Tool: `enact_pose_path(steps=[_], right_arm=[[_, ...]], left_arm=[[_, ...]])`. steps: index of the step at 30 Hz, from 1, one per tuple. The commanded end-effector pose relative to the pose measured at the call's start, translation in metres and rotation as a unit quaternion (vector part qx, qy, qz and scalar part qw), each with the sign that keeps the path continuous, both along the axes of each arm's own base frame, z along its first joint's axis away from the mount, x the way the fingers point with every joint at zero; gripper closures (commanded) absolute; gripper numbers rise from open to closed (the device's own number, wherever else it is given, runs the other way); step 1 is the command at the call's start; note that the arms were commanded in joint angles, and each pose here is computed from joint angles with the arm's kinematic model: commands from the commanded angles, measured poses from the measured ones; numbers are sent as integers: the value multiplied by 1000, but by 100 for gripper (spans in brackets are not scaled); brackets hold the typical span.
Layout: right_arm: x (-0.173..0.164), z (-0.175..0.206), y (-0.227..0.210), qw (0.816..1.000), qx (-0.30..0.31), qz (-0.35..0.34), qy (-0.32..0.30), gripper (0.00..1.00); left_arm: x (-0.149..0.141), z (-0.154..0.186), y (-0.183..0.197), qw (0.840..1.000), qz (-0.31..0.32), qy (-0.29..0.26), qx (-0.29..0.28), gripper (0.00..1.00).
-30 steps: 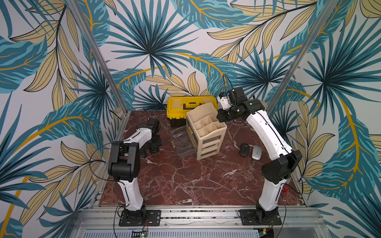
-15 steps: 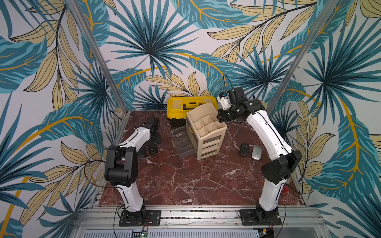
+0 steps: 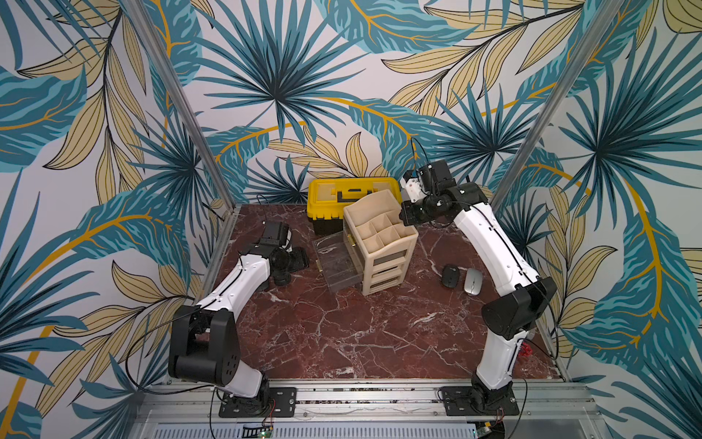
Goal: Take the mice out of the drawer
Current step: Close the drawer in the storage box.
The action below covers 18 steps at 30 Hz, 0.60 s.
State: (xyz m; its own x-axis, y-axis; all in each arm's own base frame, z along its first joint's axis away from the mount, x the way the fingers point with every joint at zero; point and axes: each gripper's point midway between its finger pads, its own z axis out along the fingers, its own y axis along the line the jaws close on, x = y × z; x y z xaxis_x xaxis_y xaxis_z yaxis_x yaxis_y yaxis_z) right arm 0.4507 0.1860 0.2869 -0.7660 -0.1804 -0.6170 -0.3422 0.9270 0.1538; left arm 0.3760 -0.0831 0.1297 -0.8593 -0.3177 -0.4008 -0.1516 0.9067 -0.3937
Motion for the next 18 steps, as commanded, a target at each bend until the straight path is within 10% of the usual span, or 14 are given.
enact_pose_path(steps=[1, 18], right_arm=[[-18, -60, -18, 993, -68, -5, 97, 100], [-20, -56, -15, 993, -72, 0, 97, 100]], left_arm=[[2, 2, -24, 998, -37, -15, -47, 27], [11, -5, -81, 997, -57, -7, -58, 0]])
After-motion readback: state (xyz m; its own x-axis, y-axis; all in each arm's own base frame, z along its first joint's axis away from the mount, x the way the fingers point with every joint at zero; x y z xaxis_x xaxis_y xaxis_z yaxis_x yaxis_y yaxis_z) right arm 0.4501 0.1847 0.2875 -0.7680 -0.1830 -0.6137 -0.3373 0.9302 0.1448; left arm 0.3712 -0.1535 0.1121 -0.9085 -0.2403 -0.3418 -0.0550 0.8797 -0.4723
